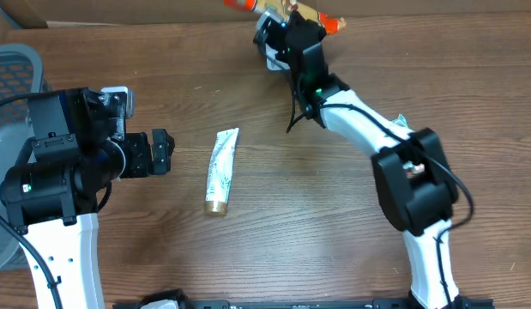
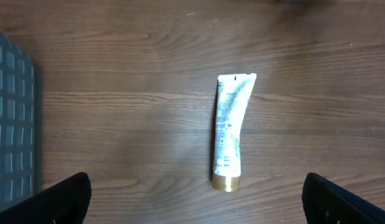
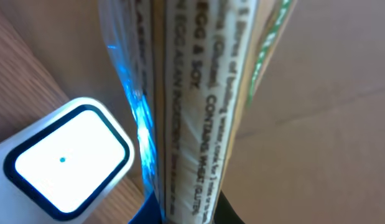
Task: Scan the item barcode
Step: 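Lift the pasta bag and carry it to the white scanner, then hold the pasta bag in front of the scanner with the right gripper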
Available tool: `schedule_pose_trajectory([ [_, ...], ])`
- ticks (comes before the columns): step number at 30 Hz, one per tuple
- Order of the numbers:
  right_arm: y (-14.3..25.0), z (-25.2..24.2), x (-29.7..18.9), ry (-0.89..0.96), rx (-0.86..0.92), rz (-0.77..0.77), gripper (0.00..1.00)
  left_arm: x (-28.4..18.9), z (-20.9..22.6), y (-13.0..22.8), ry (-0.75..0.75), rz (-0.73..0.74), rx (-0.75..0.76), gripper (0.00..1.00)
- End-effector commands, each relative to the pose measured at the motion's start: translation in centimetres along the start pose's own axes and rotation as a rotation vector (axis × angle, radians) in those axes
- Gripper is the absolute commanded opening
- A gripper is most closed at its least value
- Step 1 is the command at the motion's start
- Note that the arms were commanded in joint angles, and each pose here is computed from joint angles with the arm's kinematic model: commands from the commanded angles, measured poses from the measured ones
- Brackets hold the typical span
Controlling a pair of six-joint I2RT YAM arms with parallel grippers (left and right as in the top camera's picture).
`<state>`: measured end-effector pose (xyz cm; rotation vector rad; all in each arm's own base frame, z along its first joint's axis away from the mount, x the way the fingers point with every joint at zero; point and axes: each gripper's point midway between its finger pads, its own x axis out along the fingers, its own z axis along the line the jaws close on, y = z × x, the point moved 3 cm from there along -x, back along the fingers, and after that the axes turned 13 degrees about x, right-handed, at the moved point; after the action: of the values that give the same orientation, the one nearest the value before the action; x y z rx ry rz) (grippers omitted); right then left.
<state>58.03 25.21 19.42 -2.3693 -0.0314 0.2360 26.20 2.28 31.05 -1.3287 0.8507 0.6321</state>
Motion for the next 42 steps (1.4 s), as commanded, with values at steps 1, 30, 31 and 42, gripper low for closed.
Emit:
schedule_pose_trajectory([
  [1, -1.9, -2.3, 0.3, 0.108, -0.072, -0.067, 0.03, -0.3, 0.1, -0.5, 0.003, -0.019, 0.01, 1.0],
  [30, -4.8, 2.2, -0.8, 0.085, -0.296, -0.155, 0.04, -0.3, 0.1, -0.5, 0.003, -0.019, 0.01, 1.0],
  [31, -4.9, 2.1, -1.0, 0.089, -0.295, -0.15, 0.04, -0.3, 0.1, -0.5, 0.003, -0.019, 0.01, 1.0],
  [42, -8.1, -4.1, -5.7, 0.009, -0.065, -0.054, 0.04, -0.3, 0.1, -0.5, 0.003, -0.019, 0.01, 1.0],
])
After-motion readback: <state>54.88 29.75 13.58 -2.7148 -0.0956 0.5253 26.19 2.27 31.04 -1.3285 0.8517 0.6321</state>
